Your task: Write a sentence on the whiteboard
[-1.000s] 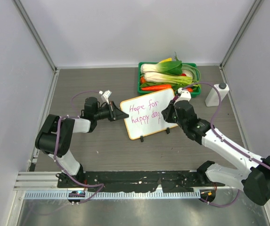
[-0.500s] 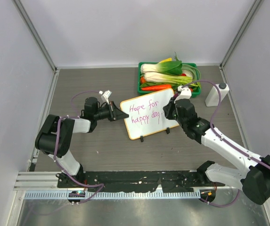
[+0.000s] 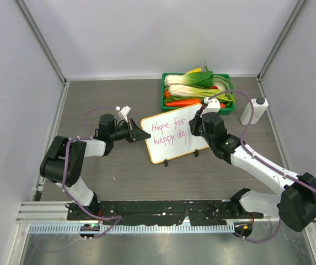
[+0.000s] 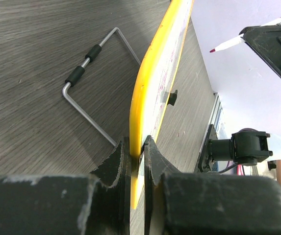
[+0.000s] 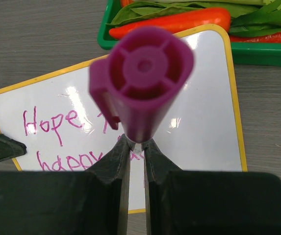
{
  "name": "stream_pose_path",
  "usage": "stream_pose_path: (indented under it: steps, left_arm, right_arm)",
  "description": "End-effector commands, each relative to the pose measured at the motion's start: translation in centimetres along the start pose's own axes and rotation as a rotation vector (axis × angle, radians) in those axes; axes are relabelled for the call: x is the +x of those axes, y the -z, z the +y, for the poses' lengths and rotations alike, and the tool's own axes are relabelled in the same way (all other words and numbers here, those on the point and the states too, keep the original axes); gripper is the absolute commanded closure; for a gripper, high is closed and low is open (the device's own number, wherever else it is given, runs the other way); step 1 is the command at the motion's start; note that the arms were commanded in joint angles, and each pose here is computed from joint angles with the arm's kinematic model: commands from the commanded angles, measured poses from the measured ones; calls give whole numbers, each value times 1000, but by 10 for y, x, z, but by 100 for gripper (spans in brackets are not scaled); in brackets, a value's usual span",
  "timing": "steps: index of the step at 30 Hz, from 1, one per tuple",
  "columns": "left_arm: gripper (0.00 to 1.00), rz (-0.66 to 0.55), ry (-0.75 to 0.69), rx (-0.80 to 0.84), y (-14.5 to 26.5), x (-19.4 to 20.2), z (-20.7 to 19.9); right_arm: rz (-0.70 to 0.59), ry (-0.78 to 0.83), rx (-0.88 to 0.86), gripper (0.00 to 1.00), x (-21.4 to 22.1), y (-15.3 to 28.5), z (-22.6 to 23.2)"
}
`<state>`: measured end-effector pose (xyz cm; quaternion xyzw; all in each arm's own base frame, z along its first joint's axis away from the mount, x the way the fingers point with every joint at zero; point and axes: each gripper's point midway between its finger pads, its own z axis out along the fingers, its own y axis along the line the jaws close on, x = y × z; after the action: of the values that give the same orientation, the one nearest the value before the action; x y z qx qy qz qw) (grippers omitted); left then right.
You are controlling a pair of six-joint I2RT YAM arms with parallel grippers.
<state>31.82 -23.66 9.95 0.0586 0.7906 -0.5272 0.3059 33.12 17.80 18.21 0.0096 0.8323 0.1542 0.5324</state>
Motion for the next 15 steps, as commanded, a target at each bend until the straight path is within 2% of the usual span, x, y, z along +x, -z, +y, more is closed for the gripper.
stream_pose_path:
  steps: [1, 15]
  left_arm:
    - [100, 42, 54, -228, 8, 34, 57]
    - [100, 43, 52, -229, 7, 34, 57]
  right_arm:
    - [-106, -13, 13, 99, -36, -5, 5]
    - [-101, -2, 24, 99, -23, -9, -1]
